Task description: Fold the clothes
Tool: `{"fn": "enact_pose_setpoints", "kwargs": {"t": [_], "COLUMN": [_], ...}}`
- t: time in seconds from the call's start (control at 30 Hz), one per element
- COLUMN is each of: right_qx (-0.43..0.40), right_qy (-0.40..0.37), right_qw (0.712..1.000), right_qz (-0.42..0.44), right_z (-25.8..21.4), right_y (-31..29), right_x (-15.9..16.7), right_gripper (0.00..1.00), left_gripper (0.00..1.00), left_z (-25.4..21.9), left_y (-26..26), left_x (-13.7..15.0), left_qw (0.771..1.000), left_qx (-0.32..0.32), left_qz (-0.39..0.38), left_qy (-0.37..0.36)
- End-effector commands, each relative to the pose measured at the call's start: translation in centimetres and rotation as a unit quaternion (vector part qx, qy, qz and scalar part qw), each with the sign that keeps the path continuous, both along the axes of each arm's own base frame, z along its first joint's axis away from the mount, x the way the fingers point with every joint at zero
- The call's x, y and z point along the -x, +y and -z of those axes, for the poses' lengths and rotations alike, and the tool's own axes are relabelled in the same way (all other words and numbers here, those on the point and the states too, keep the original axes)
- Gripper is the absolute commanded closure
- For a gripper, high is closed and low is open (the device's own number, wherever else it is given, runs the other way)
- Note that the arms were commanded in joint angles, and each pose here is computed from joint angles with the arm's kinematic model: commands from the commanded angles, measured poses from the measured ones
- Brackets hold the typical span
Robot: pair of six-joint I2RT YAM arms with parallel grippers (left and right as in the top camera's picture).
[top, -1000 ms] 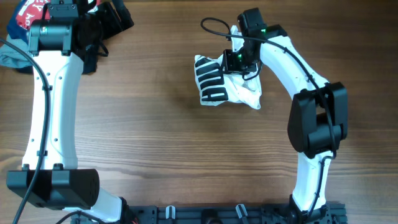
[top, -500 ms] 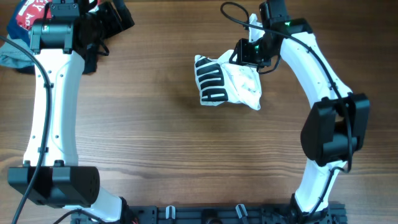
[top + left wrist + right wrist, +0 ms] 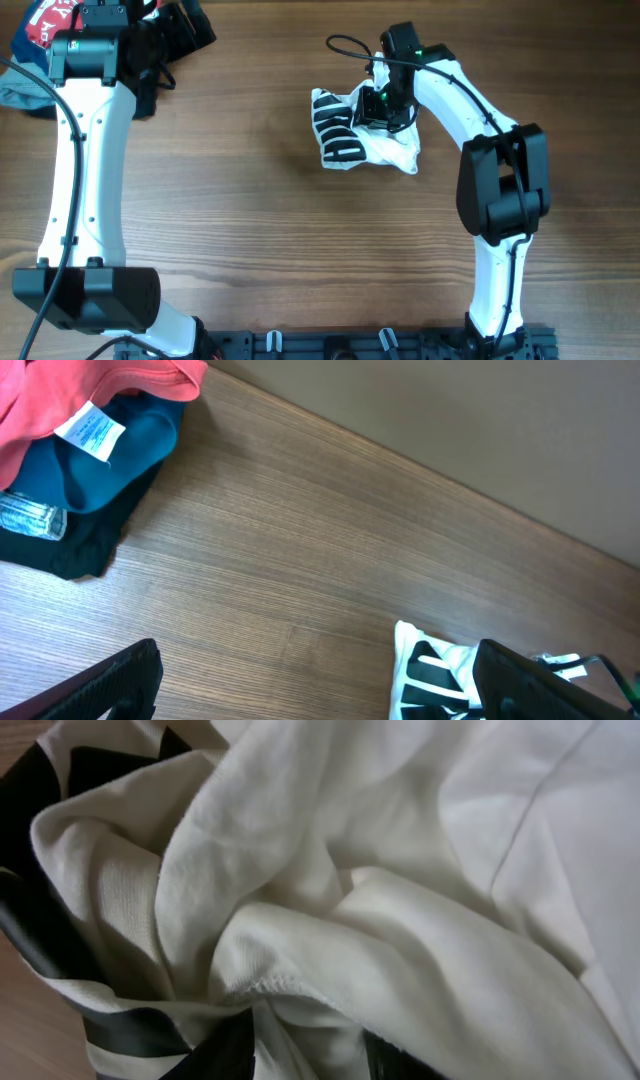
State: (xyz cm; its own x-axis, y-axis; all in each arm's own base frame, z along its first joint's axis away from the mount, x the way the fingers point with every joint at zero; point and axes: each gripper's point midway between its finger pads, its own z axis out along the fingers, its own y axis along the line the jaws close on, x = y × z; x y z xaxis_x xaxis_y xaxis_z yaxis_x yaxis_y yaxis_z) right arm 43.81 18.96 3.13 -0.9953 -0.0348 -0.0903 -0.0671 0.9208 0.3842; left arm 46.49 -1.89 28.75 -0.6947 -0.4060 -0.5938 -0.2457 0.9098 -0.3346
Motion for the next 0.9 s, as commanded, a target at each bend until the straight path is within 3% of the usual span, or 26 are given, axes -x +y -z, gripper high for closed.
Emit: {"fn": "enact_pose_setpoints", "kwargs": {"t": [0.0, 0.17, 0.5, 0.87], "right_qx": [-0.006, 0.005, -0.027, -0.027], "right_qy": [0.002, -0.037, -0.069, -0.109], "right_qw": [1.000, 0.999, 0.996, 0.993], "right_qz": [-0.004, 0.025, 0.048, 0.043], "right_z": [0.6, 0.5, -0.4, -0.9], "right_y": [1.0, 0.6, 1.2, 2.2], "right_x": [0.0, -2.2, -4.3, -5.7], "right_gripper": [0.62, 0.59, 0.63, 0.50], "left_gripper": [0.00, 0.00, 0.00, 0.00], "left_z": [0.5, 0.5, 0.5, 0.5], "left_y": [0.3, 0.3, 0.2, 0.2], "left_x": [-0.3, -0.3, -0.3, -0.3], "left_qw": [1.000, 1.000, 1.000, 1.000], "left_qx": [-0.007, -0.007, -0.007, -0.006], "left_qz": [0.002, 0.002, 0.002, 0.003], "left_qy": [0.004, 0.004, 0.004, 0.003]}}
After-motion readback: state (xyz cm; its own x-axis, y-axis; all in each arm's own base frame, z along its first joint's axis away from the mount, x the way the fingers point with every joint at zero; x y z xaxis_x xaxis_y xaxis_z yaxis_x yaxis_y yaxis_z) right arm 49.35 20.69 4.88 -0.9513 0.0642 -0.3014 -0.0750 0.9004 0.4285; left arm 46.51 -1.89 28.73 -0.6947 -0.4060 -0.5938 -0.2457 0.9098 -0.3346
